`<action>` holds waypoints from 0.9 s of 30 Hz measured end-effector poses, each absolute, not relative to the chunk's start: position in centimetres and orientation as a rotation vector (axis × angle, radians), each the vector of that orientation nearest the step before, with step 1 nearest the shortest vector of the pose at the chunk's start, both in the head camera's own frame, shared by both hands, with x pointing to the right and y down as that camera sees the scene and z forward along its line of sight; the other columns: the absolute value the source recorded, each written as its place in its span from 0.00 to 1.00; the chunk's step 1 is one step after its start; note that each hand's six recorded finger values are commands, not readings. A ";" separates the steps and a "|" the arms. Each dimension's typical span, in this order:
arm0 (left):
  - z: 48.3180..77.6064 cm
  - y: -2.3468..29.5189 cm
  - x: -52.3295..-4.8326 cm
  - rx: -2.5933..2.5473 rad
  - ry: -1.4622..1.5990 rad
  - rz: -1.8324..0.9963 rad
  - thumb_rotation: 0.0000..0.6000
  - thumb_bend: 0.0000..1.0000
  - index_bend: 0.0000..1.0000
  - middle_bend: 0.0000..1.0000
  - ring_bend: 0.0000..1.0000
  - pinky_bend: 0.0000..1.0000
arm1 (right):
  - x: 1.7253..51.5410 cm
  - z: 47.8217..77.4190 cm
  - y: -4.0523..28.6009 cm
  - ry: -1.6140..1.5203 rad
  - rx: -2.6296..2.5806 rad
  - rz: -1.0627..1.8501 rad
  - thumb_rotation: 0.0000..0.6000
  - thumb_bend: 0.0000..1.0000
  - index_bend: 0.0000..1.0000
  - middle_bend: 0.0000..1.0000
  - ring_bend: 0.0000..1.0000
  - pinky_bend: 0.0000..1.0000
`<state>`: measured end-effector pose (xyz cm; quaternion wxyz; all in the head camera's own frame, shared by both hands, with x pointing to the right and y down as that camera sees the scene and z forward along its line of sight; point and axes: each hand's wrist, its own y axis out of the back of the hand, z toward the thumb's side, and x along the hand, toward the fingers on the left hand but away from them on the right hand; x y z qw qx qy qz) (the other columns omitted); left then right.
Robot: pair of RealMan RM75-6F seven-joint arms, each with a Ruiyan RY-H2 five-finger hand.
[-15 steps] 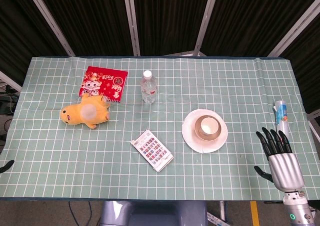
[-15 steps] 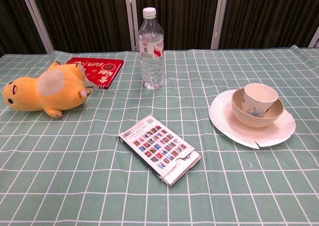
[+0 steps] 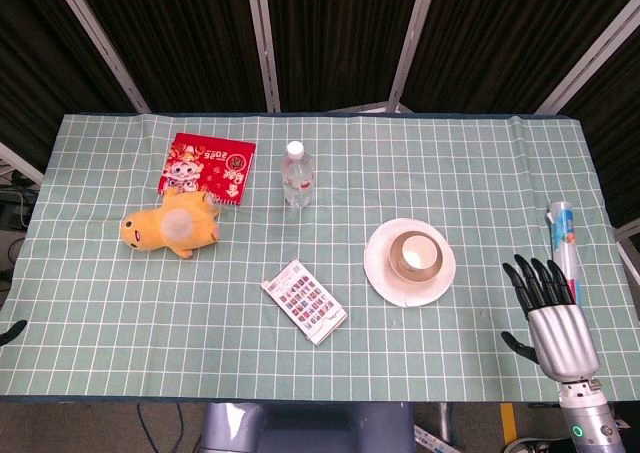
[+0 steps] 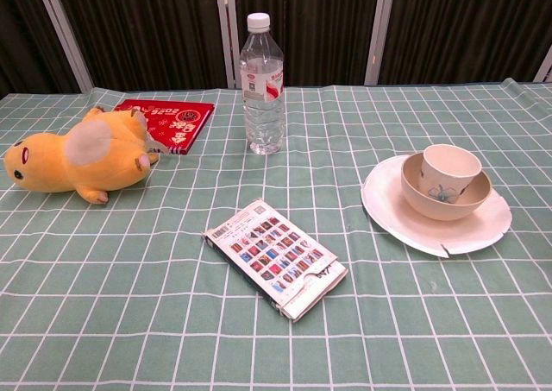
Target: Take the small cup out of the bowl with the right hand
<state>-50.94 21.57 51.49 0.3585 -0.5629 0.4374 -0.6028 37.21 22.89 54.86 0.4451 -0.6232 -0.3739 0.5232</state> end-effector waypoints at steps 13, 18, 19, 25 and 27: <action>51.0 21.6 -51.0 -1.450 1.146 -1.541 1.00 0.00 0.00 0.00 0.00 0.00 | 31.8 56.4 19.7 -0.894 -1.628 1.201 1.00 0.13 0.20 0.00 0.00 0.00; 51.0 21.5 -51.0 -1.457 1.150 -1.538 1.00 0.00 0.00 0.00 0.00 0.00 | 29.2 58.5 18.0 -0.877 -1.666 1.202 1.00 0.18 0.35 0.00 0.00 0.00; 51.0 21.5 -51.0 -1.457 1.149 -1.539 1.00 0.00 0.00 0.00 0.00 0.00 | 28.6 59.1 17.7 -0.874 -1.674 1.207 1.00 0.19 0.37 0.00 0.00 0.00; 51.0 21.4 -50.9 -1.464 1.152 -1.533 1.00 0.00 0.00 0.00 0.00 0.00 | 26.7 62.3 16.8 -0.845 -1.704 1.264 1.00 0.20 0.41 0.00 0.00 0.00; 51.0 21.4 -51.0 -1.466 1.152 -1.532 1.00 0.00 0.00 0.00 0.00 0.00 | 26.5 63.1 16.7 -0.828 -1.701 1.284 1.00 0.20 0.42 0.00 0.00 0.00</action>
